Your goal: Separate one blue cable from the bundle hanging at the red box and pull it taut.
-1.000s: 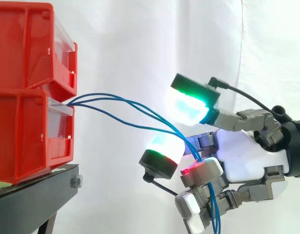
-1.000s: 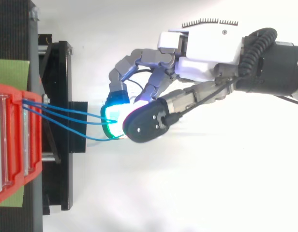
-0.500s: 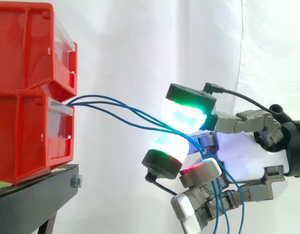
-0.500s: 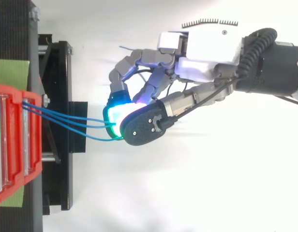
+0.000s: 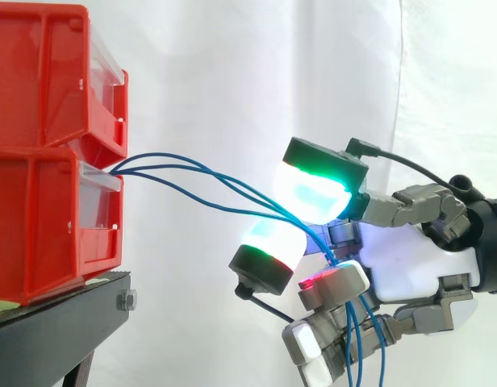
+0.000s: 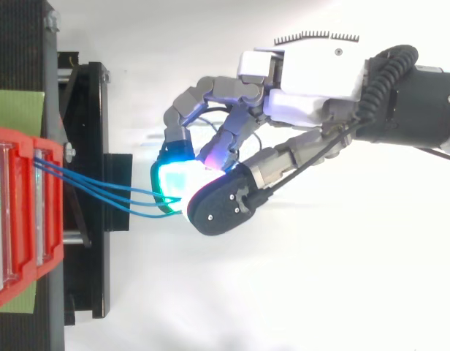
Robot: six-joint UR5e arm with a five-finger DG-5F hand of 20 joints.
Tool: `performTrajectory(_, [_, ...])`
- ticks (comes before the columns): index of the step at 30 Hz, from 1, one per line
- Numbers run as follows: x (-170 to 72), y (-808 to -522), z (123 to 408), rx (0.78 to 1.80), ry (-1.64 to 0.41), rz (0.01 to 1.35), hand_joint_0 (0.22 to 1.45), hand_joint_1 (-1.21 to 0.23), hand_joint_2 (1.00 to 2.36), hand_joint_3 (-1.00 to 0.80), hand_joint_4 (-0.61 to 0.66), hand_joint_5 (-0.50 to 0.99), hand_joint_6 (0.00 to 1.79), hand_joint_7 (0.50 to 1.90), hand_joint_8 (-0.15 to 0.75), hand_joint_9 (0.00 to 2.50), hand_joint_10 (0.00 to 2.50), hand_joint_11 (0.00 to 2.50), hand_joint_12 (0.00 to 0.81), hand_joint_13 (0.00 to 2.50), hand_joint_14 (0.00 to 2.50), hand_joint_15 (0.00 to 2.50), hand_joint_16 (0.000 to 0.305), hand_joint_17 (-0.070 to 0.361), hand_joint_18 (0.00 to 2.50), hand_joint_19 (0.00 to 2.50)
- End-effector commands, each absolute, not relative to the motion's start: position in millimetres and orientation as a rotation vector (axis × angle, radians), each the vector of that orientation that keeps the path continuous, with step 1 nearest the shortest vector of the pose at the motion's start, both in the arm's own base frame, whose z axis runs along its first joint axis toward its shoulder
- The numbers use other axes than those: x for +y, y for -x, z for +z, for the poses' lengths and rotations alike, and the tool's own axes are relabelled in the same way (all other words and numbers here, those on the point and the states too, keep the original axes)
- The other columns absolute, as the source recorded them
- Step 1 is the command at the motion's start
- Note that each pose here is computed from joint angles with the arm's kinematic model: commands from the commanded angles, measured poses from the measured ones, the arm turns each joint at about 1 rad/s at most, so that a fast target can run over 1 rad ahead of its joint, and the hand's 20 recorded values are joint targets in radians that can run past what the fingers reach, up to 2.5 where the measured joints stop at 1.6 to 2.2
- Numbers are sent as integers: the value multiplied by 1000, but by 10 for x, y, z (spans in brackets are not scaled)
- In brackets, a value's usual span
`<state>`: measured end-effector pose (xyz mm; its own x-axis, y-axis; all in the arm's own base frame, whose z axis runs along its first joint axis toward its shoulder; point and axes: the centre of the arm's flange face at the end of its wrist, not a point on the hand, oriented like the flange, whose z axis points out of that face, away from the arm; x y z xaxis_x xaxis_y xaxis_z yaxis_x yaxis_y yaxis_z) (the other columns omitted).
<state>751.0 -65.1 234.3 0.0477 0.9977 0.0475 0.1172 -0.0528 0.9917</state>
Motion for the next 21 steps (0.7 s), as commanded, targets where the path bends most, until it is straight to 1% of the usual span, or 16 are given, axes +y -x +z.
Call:
performTrajectory(1, [-649, -7508, 2340, 1240, -1355, 1154, 598, -921, 1000, -500, -54, -144, 932, 1008, 251, 1235, 15, 1279, 324, 884, 24, 736, 42, 95, 634, 655])
performTrajectory(3, [-648, -7511, 2347, 1239, -1354, 1155, 583, -941, 1000, -500, -70, -138, 927, 1018, 244, 1244, 14, 1292, 324, 885, 25, 740, 42, 95, 638, 653])
performTrajectory(6, [-649, -7506, 2339, 1241, -1356, 1153, 575, -949, 1000, -500, -113, -115, 904, 1092, 224, 1281, 17, 1277, 319, 887, 24, 732, 41, 93, 633, 661])
performTrajectory(8, [-649, -7508, 2340, 1239, -1356, 1155, 587, -959, 1000, -500, -181, -107, 894, 1130, 215, 1309, 18, 1239, 311, 892, 24, 732, 39, 88, 630, 664])
performTrajectory(10, [-649, -7508, 2340, 1239, -1356, 1155, 589, -962, 1000, -500, -201, -106, 890, 1153, 208, 1317, 18, 1224, 306, 893, 23, 734, 38, 86, 626, 665])
performTrajectory(12, [-648, -7511, 2347, 1237, -1356, 1157, 548, -947, 1000, -500, -215, -101, 888, 1087, 211, 1327, 17, 1204, 311, 899, 24, 729, 39, 88, 630, 674])
performTrajectory(13, [-649, -7508, 2340, 1239, -1357, 1156, 514, -922, 1000, -500, -204, -100, 874, 1116, 223, 1334, 17, 1196, 322, 907, 23, 733, 41, 91, 641, 672])
performTrajectory(14, [-649, -7508, 2340, 1239, -1357, 1156, 467, -851, 1000, -500, -194, -100, 858, 1100, 247, 1352, 16, 1169, 346, 908, 21, 724, 44, 100, 654, 668])
performTrajectory(15, [-649, -7508, 2340, 1239, -1357, 1156, 452, -813, 1000, -500, -165, -104, 837, 1063, 266, 1325, 16, 1154, 354, 911, 20, 724, 47, 105, 653, 673])
performTrajectory(16, [-652, -7506, 2339, 1237, -1361, 1154, 449, -805, 1000, -500, -158, -105, 835, 1046, 261, 1326, 15, 1144, 363, 903, 20, 715, 48, 107, 645, 664])
performTrajectory(18, [-652, -7506, 2339, 1237, -1361, 1154, 441, -727, 1000, -500, -127, -106, 808, 1021, 275, 1300, 18, 1096, 370, 878, 21, 703, 49, 111, 634, 671])
performTrajectory(21, [-649, -7506, 2339, 1238, -1361, 1157, 471, -639, 1000, -500, -115, -108, 788, 1034, 268, 1284, 16, 1104, 364, 859, 22, 706, 48, 107, 605, 679])
